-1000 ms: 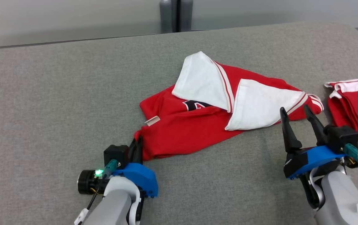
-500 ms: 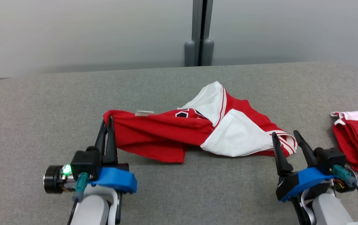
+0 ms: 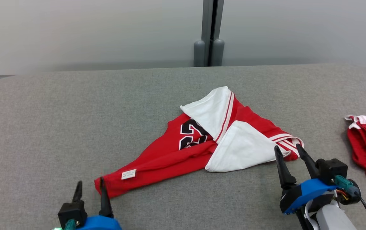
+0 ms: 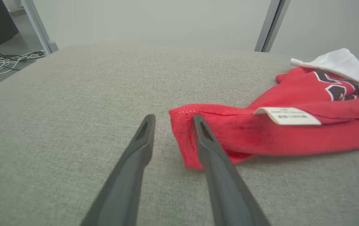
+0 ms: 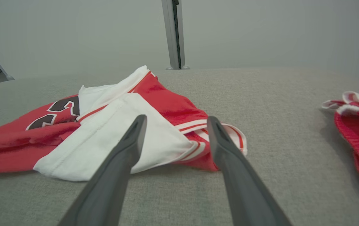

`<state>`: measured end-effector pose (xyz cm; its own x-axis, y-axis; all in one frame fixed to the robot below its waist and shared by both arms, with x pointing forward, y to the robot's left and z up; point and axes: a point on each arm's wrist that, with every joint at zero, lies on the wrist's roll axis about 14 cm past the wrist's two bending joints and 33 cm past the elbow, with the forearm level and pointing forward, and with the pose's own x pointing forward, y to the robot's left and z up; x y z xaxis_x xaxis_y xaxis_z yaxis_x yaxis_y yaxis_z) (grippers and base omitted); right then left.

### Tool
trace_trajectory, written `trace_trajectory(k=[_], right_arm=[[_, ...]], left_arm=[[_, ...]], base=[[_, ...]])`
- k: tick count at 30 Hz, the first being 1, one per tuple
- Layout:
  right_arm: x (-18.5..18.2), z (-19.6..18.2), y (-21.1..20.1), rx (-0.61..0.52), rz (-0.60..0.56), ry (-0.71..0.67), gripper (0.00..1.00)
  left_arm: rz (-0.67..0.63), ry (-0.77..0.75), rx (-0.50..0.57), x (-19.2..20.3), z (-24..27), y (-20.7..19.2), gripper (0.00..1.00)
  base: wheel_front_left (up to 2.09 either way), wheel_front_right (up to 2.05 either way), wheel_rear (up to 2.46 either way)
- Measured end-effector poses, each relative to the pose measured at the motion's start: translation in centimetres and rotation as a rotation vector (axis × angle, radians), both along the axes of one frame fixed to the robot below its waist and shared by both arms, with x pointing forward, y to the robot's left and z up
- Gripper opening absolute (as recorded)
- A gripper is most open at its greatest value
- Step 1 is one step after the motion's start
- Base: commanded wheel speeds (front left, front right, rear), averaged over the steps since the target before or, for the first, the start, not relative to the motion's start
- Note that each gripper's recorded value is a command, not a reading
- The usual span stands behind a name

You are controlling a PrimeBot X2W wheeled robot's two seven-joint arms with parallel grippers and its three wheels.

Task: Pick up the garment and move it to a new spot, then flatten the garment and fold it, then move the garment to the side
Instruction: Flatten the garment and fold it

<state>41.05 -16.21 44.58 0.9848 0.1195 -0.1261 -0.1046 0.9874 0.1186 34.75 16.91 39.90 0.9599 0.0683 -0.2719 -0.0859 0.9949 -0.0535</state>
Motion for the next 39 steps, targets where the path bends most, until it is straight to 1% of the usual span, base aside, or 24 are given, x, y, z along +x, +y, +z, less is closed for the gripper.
trace_trajectory(k=[3, 9, 17, 18, 19, 20, 24, 29, 35, 37, 39], right_arm=[[1.3, -0.2, 0.5, -0.019, 0.032, 0.006, 1.0], [4.0, -0.8, 2.1, -0.056, 0.1, 0.028, 1.0], [4.3, -4.6, 2.7, -0.109, 0.165, 0.155, 1.0], [4.2, -5.0, 2.7, -0.108, 0.167, 0.168, 0.59], [4.1, -5.2, 2.7, -0.115, 0.175, 0.176, 0.24], [4.1, -5.4, 2.7, -0.121, 0.183, 0.181, 0.0], [4.5, -4.8, 3.4, -0.117, 0.21, 0.158, 0.0], [5.3, -1.1, 3.5, -0.108, 0.226, 0.035, 0.0], [2.7, 1.0, 2.1, -0.103, 0.206, -0.033, 0.0], [1.2, 0.8, 1.1, -0.105, 0.187, -0.028, 0.0], [-0.8, -0.2, 0.1, -0.107, 0.168, 0.005, 0.0]], left_arm=[[0.046, -0.024, -0.006, 0.9, 0.7, 1.0, 1.0], [0.061, -0.037, -0.024, 1.4, 1.1, 0.9, 1.0], [0.078, -0.034, -0.041, 1.5, 1.1, 0.8, 1.0], [0.079, -0.035, -0.044, 1.6, 1.1, 0.8, 1.0], [0.078, -0.035, -0.046, 1.6, 1.1, 0.7, 1.0], [0.075, -0.035, -0.046, 1.7, 1.1, 0.6, 1.0], [0.058, -0.055, -0.051, 2.6, 1.6, -0.1, 1.0], [0.025, -0.075, -0.058, 3.1, 2.2, -1.0, 1.0], [-0.045, -0.095, -0.073, 3.2, 2.9, -3.1, 1.0], [-0.067, -0.098, -0.079, 3.0, 3.1, -3.8, 1.0], [-0.085, -0.093, -0.087, 2.7, 3.0, -4.4, 1.0]], base=[[0.0, 0.0, 0.0], [0.0, 0.0, 0.0], [0.0, 0.0, 0.0], [0.0, 0.0, 0.0], [0.0, 0.0, 0.0], [0.0, 0.0, 0.0], [0.0, 0.0, 0.0], [0.0, 0.0, 0.0], [0.0, 0.0, 0.0], [0.0, 0.0, 0.0], [0.0, 0.0, 0.0]])
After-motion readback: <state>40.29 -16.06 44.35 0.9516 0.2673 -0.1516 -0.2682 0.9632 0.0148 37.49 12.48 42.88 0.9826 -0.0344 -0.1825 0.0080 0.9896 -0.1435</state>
